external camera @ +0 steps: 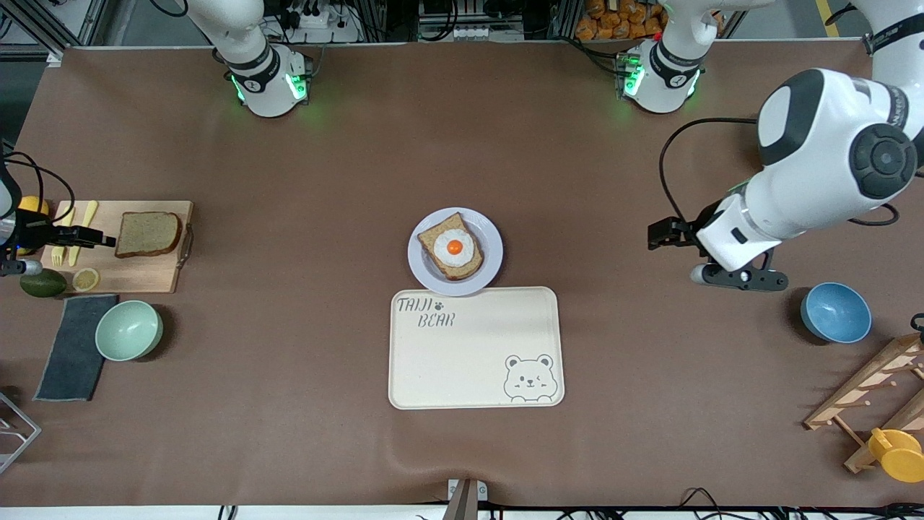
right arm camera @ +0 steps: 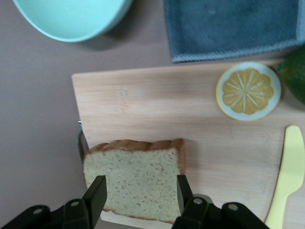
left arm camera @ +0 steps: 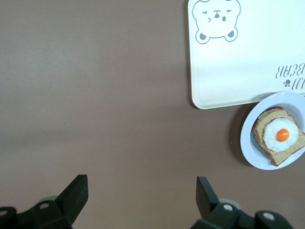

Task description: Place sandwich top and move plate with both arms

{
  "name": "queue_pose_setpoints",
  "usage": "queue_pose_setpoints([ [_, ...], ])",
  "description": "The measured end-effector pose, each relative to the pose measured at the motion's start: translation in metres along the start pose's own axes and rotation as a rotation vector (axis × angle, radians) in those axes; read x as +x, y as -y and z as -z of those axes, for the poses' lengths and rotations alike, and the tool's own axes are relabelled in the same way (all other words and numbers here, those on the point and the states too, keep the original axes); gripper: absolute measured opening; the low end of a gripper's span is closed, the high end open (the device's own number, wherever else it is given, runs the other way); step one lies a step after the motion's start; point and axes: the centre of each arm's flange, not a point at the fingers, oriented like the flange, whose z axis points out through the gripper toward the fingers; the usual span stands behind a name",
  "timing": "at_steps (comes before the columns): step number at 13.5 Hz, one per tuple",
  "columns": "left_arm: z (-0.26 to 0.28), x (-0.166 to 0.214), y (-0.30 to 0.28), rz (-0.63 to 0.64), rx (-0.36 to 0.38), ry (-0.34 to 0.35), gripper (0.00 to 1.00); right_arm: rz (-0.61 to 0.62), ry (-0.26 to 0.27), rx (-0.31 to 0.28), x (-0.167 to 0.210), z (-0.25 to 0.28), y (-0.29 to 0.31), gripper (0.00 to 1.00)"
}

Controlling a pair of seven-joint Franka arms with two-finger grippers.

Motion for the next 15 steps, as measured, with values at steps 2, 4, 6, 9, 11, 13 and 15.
queue_pose_setpoints([
  [2,-0.005,0.002,-0.011,-0.014,-0.002,-0.012,1.00,-0.008,0.008,0.009,-0.003,-0.009,-0.008,0.63],
  [4,-0.006,0.005,-0.016,-0.020,-0.010,-0.031,1.00,0.009,0.006,0.013,-0.005,-0.018,-0.018,0.64],
  [6,-0.006,0.009,-0.023,-0.021,-0.035,-0.066,1.00,0.020,0.007,0.025,-0.008,-0.029,-0.027,0.63],
  [9,-0.013,0.014,-0.035,-0.037,-0.046,-0.091,1.00,0.044,0.013,0.042,-0.011,-0.040,-0.035,0.61],
  [11,-0.015,0.017,-0.039,-0.041,-0.050,-0.110,1.00,0.063,0.014,0.047,-0.011,-0.043,-0.035,0.56],
  [13,-0.008,0.018,-0.041,-0.045,-0.053,-0.129,1.00,0.085,0.013,0.049,-0.011,-0.044,-0.035,0.51],
  [15,0.007,0.014,-0.045,-0.051,-0.055,-0.154,1.00,0.092,0.016,0.052,-0.011,-0.047,-0.036,0.48],
])
